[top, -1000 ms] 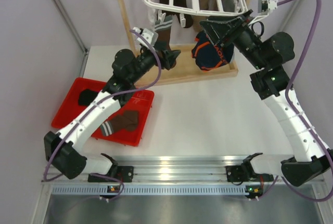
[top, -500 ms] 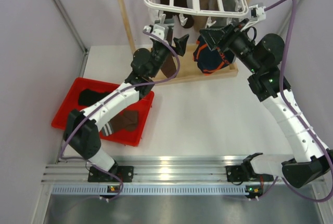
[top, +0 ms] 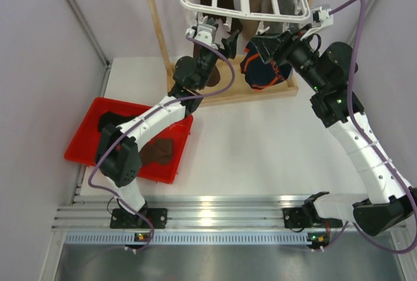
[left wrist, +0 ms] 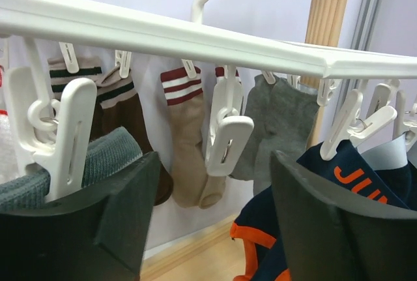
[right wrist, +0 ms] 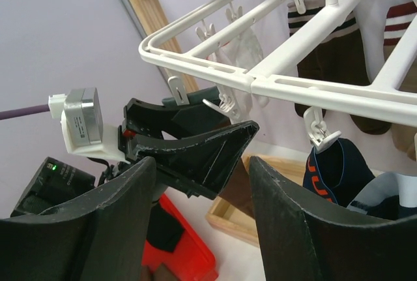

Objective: Clip the socks to the hanger
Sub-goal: Open the clamp at the hanger.

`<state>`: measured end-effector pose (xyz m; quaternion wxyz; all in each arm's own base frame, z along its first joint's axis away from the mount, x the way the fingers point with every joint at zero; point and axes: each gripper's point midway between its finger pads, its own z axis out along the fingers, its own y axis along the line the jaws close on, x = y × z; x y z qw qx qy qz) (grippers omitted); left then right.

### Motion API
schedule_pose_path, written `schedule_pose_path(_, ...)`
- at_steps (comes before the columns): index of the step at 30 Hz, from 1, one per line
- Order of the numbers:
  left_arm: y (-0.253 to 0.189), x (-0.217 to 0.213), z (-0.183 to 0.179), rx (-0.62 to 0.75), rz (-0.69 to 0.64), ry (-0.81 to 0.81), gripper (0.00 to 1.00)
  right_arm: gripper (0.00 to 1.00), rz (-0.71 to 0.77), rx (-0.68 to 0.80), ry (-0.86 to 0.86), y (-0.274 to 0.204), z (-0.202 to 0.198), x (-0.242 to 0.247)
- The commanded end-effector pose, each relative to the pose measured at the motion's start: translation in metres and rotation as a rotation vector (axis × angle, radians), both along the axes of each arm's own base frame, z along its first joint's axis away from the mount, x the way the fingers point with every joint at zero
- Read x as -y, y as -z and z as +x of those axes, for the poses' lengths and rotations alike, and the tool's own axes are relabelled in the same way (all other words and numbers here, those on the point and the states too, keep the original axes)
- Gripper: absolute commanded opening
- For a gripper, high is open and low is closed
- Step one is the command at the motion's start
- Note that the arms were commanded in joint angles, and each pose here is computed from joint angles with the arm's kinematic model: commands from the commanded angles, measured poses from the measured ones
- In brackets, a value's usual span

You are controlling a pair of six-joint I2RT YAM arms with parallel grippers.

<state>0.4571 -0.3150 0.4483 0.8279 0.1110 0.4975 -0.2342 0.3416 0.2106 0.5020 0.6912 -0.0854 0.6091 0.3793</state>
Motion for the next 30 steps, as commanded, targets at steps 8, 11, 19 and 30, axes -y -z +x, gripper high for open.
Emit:
schedule_pose_path(8, -0.058, -0.008, -0.020, 0.151, -0.087, 0.028, 0.42, 0.57, -0.001, 0.059, 0.020, -0.013, -0.006, 0.007)
schedule_pose_path(11, -0.058, -0.006, -0.023, 0.147, -0.064, 0.040, 0.28, 0.57, 0.007, 0.070, 0.010, -0.016, -0.006, 0.006)
schedule_pose_path(19, -0.057, -0.005, -0.038, 0.150, 0.037, 0.074, 0.03, 0.45, 0.038, 0.083, -0.087, -0.021, 0.002, -0.015)
schedule_pose_path(30, -0.062, 0.011, -0.078, 0.211, 0.235, 0.233, 0.00, 0.43, 0.111, 0.059, -0.299, -0.040, 0.017, -0.062)
